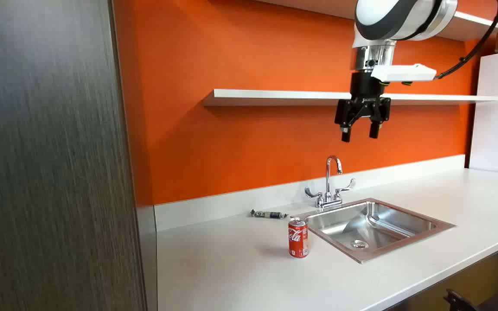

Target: Put the red can inside the sink

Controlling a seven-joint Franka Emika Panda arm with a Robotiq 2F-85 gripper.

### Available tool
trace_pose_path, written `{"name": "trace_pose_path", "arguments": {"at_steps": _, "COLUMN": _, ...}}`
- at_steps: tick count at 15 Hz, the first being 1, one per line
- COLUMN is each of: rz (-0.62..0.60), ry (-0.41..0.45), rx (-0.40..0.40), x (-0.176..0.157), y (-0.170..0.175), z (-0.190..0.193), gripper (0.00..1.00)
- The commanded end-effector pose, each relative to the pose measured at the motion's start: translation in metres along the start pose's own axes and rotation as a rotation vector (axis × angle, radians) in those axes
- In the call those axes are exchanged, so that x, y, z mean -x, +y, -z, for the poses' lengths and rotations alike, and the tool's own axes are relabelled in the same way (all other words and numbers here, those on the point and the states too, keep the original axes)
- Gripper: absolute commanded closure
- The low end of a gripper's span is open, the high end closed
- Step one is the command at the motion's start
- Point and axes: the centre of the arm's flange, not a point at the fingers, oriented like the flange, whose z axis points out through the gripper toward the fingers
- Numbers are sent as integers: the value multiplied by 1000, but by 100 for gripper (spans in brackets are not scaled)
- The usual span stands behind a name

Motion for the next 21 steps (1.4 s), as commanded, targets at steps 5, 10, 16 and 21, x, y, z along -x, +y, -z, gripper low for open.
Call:
{"name": "trace_pose_path", "arguments": {"at_steps": 5, "rz": 0, "ry": 0, "rx": 0, "x": 0, "y": 0, "z": 0, "gripper": 0}}
{"name": "trace_pose_path", "arguments": {"at_steps": 10, "rz": -21, "ry": -46, "rx": 5, "x": -14, "y": -20, "z": -6, "gripper": 0}}
{"name": "trace_pose_path", "arguments": {"at_steps": 16, "rz": -41, "ry": -92, "rx": 28, "x": -37, "y": -64, "z": -37, "gripper": 0}}
{"name": "trace_pose_path", "arguments": {"at_steps": 21, "rz": -66, "ry": -110, "rx": 5, "x": -62, "y": -86, "z": -72, "gripper": 0}}
